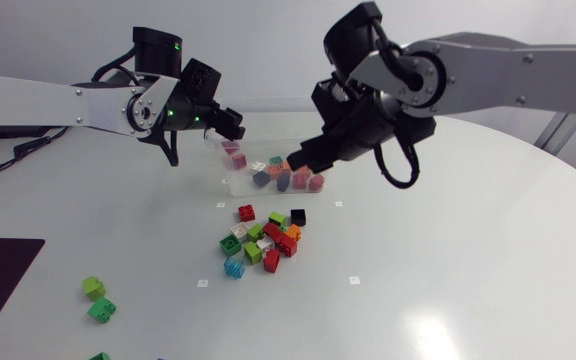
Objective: Place the duplo bricks in the container
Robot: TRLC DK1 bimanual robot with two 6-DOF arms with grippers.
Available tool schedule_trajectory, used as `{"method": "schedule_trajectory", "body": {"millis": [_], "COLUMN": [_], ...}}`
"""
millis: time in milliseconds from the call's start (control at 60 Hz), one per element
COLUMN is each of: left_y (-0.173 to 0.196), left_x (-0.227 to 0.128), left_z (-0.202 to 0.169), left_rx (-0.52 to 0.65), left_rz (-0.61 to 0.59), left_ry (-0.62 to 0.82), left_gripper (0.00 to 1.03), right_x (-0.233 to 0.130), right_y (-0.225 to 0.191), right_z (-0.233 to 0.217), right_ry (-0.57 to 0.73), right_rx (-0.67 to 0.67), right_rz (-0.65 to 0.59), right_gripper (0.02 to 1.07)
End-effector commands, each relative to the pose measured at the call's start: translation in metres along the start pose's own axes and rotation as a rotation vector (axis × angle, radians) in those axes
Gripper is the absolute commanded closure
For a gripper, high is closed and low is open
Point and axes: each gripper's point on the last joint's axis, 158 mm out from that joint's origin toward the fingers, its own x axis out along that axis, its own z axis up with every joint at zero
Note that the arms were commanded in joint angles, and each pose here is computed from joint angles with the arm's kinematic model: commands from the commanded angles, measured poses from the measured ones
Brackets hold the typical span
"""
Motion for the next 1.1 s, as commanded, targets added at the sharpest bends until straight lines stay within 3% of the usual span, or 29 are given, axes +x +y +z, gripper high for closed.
{"method": "schedule_trajectory", "body": {"millis": [0, 333, 700, 1083], "left_y": [0.012, 0.06, 0.073, 0.075], "left_x": [-0.002, -0.07, -0.129, -0.174], "left_z": [0.01, -0.003, -0.099, -0.187], "left_rx": [-0.03, -0.003, 0.07, 0.086], "left_rz": [0.024, 0.1, 0.074, 0.022], "left_ry": [-0.01, 0.042, 0.248, 0.464], "left_gripper": [0.05, 0.05, 0.05, 0.05], "right_x": [-0.007, 0.015, 0.053, 0.096], "right_y": [-0.007, -0.013, -0.016, -0.054], "right_z": [0.023, 0.075, 0.107, 0.119], "right_ry": [-0.044, -0.143, -0.194, -0.206], "right_rx": [0.028, 0.049, 0.066, 0.11], "right_rz": [-0.015, -0.022, -0.029, -0.092], "right_gripper": [0.74, 0.74, 0.74, 0.73]}}
